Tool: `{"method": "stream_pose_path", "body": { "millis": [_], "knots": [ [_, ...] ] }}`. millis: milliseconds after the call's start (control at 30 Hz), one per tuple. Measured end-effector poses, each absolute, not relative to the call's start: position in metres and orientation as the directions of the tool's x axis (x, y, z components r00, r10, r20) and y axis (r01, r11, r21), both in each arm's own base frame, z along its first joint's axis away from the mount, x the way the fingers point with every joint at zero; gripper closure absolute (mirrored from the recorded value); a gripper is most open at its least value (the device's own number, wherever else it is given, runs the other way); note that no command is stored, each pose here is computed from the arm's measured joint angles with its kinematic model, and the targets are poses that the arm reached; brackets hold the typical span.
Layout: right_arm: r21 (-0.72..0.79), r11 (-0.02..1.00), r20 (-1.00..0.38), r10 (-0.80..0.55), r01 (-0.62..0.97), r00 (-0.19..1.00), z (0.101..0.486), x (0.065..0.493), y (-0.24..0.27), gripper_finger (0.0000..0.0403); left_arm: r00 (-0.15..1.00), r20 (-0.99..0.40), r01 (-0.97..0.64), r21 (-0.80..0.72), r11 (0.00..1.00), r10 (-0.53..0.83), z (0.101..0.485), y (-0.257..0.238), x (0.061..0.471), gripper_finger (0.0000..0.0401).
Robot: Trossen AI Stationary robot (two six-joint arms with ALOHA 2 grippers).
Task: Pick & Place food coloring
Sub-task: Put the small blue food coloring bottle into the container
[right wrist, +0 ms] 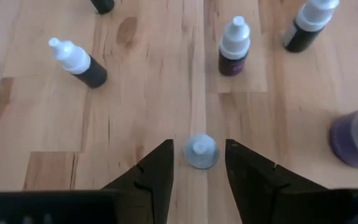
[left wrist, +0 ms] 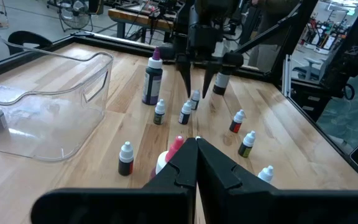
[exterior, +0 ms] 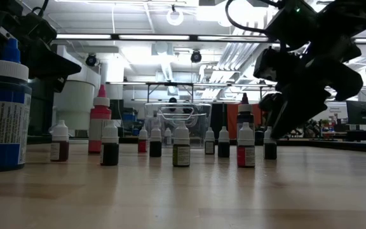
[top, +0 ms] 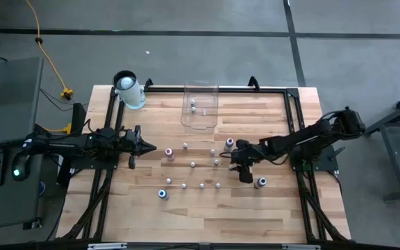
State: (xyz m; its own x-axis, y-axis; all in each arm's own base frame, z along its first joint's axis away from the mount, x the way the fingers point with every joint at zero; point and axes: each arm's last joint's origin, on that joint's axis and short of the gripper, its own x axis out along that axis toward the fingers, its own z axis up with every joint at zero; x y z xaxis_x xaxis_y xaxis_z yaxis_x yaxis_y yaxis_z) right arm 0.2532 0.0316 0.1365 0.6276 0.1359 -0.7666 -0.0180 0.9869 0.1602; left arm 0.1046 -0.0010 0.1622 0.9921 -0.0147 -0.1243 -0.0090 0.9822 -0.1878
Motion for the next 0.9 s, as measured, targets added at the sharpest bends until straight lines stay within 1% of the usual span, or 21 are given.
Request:
{"method": "stream_pose_path", "body": {
  "millis": [900],
  "knots": [
    [0.156,0.988,-0.76,0.107,0.02,0.641,0.1368,0.2543,0.031,0.0272,0.992,-0.124,-0.009,-0.188,0.982,-0.015,0.1622,-0.001,0.1046,0.04]
  ]
}}
